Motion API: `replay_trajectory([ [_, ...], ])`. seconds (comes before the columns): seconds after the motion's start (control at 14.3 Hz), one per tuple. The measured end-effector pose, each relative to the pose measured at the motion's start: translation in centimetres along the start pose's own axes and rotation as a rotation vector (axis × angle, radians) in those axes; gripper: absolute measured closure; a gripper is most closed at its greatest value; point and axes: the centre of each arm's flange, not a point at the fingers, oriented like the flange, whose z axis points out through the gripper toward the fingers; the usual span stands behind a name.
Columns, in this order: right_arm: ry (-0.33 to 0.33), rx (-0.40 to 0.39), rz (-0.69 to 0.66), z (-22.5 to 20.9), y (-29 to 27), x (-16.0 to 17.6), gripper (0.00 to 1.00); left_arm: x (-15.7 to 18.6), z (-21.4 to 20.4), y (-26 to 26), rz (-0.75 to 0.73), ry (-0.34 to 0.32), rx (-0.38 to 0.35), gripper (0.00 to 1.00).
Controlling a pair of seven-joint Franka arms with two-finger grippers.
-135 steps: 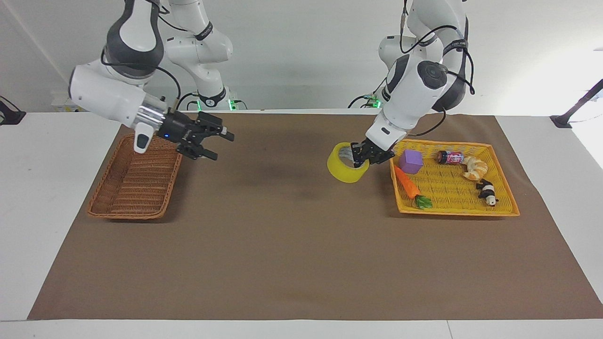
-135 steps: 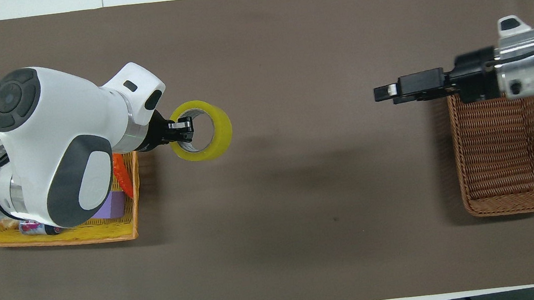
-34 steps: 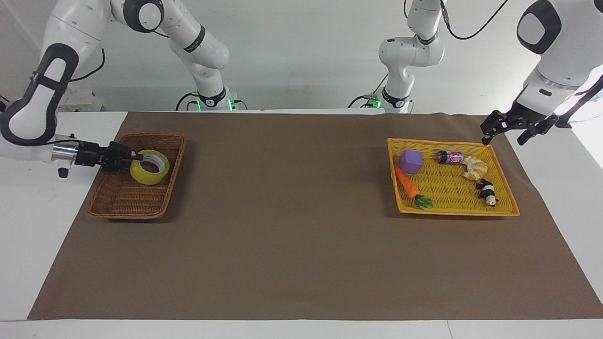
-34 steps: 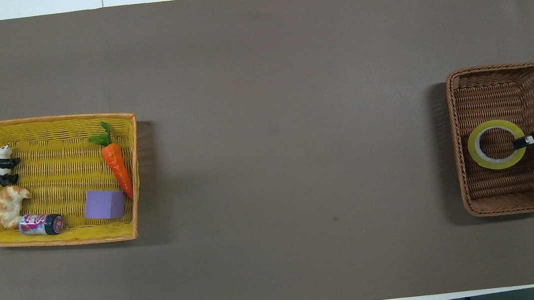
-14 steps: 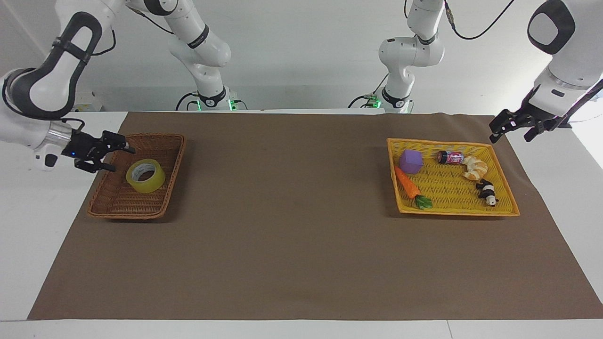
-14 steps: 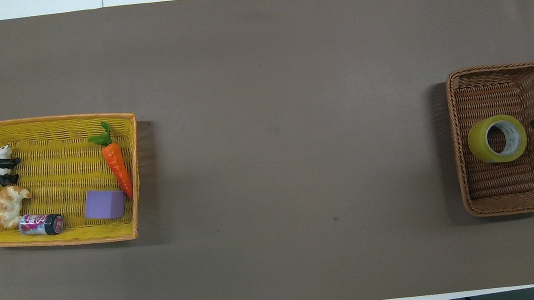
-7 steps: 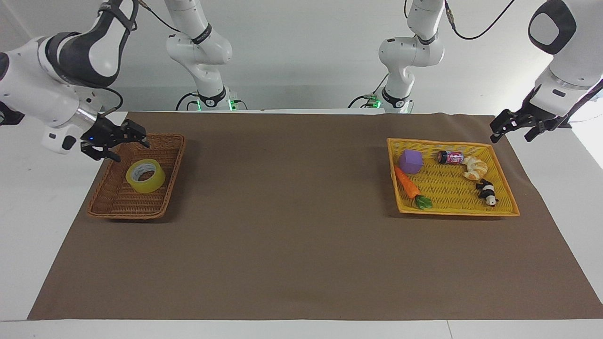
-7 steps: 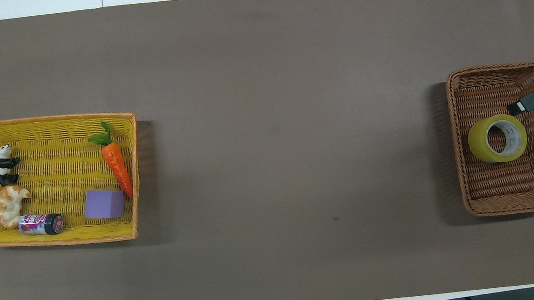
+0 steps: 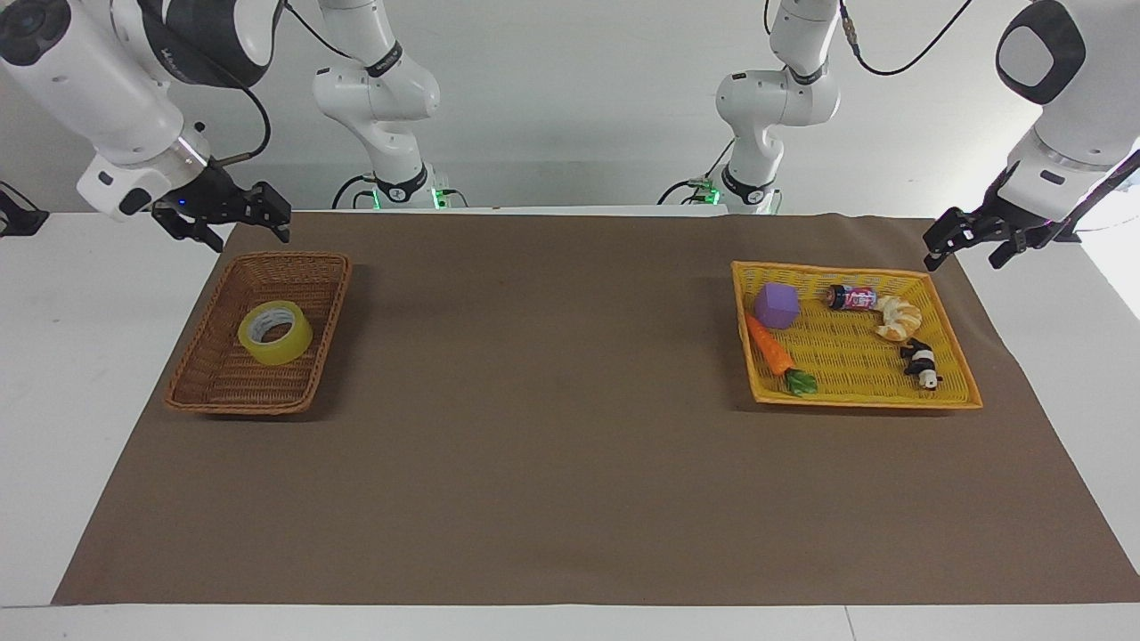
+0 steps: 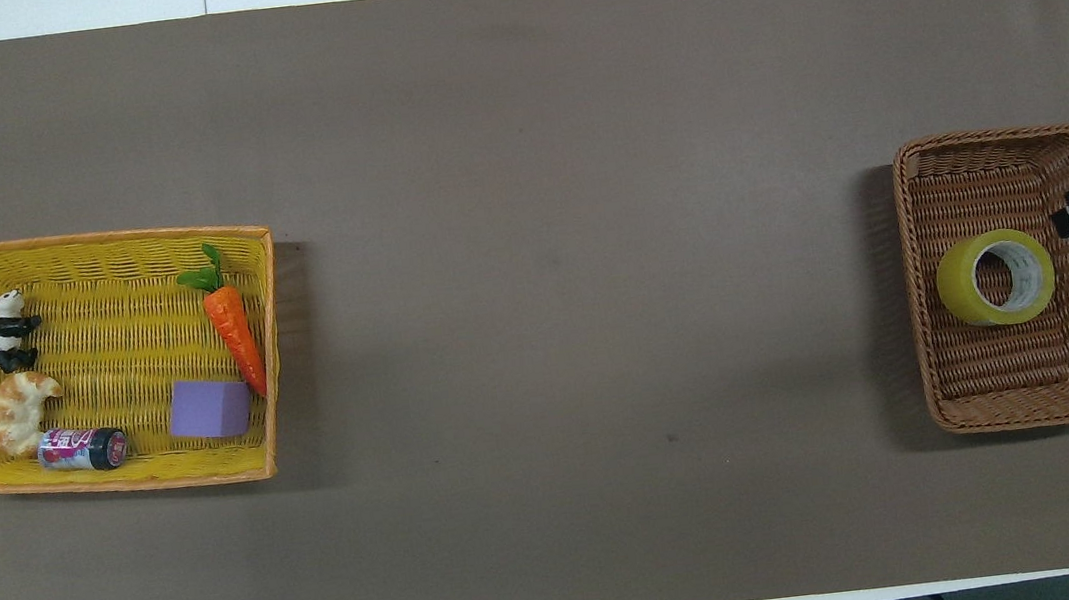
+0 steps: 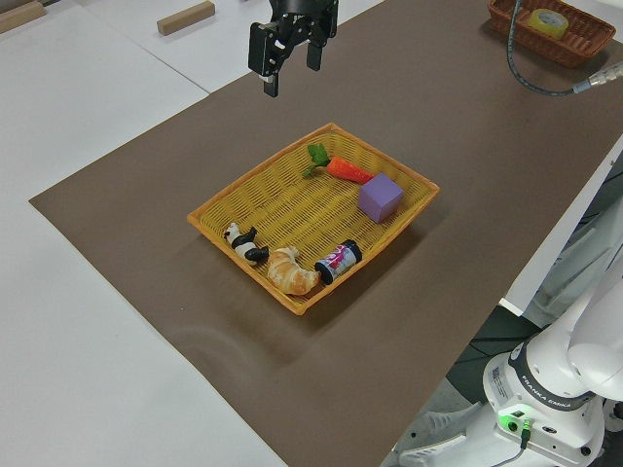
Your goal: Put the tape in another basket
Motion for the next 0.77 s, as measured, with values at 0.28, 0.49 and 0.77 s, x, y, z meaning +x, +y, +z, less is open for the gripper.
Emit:
replay_trajectory([
  [0.28,0.023,-0.016,-0.005,-2.7,-1.1,0.1,0.00,0.0,0.0,-0.1,-0.002,0.000,0.000,0.00],
  [0.49,-0.005,-0.020,0.013,-2.1,-0.7,0.5,0.00,0.0,0.0,-0.1,-0.002,-0.001,0.000,0.00],
  [0.77,-0.014,-0.020,0.068,-1.5,-0.1,0.9,0.00,0.0,0.0,-0.1,-0.002,-0.001,0.000,0.00],
])
